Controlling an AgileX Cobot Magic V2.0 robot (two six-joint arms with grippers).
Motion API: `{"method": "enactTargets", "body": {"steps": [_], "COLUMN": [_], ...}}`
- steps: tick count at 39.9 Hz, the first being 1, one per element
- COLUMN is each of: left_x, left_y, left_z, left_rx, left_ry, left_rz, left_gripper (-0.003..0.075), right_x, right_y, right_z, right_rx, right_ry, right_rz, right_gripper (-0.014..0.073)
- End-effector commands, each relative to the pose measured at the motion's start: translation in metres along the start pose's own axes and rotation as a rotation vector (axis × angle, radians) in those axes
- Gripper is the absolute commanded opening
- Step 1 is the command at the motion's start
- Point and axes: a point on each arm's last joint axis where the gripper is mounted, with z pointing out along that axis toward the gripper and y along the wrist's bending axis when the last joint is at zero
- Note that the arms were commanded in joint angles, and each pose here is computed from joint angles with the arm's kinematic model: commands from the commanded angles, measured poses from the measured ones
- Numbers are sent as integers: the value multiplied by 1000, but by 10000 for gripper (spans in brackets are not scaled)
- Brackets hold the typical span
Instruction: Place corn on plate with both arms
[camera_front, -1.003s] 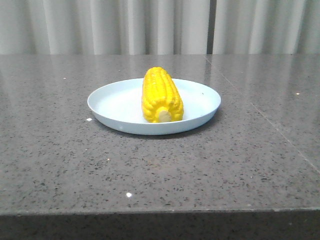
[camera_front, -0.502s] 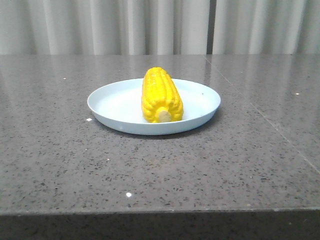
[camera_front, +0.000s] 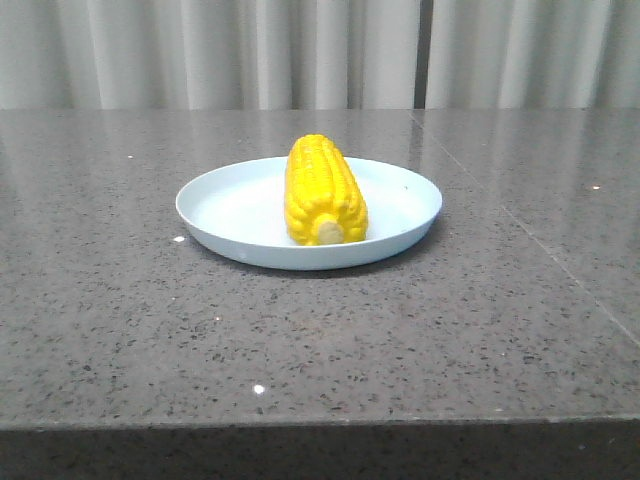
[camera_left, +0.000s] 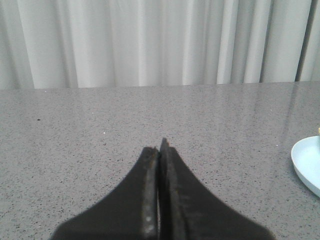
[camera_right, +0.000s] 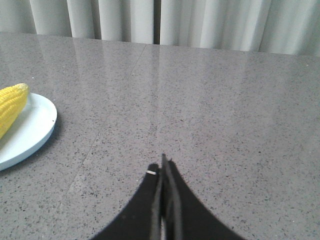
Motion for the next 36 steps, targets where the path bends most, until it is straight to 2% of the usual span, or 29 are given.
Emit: {"method": "enactTargets", "body": {"steps": [1, 24, 30, 36], "left_x": [-15, -15, -6, 19], "left_y": [0, 0, -1, -2], "left_z": [-2, -2, 3, 10], "left_rx": [-2, -2, 4, 11], "left_ry": [-97, -98, -140, -170], "left_rz": [4, 4, -8, -26], "left_gripper": [-20, -20, -20, -20], "right_x": [-14, -14, -14, -14], "right_y": [0, 0, 0, 0], "right_z": [-2, -2, -2, -2], "right_rx": [2, 2, 2, 2], "right_ry": [-99, -99, -99, -99], "right_rz": [-27, -27, -27, -27], "right_gripper": [-120, -120, -120, -120]}}
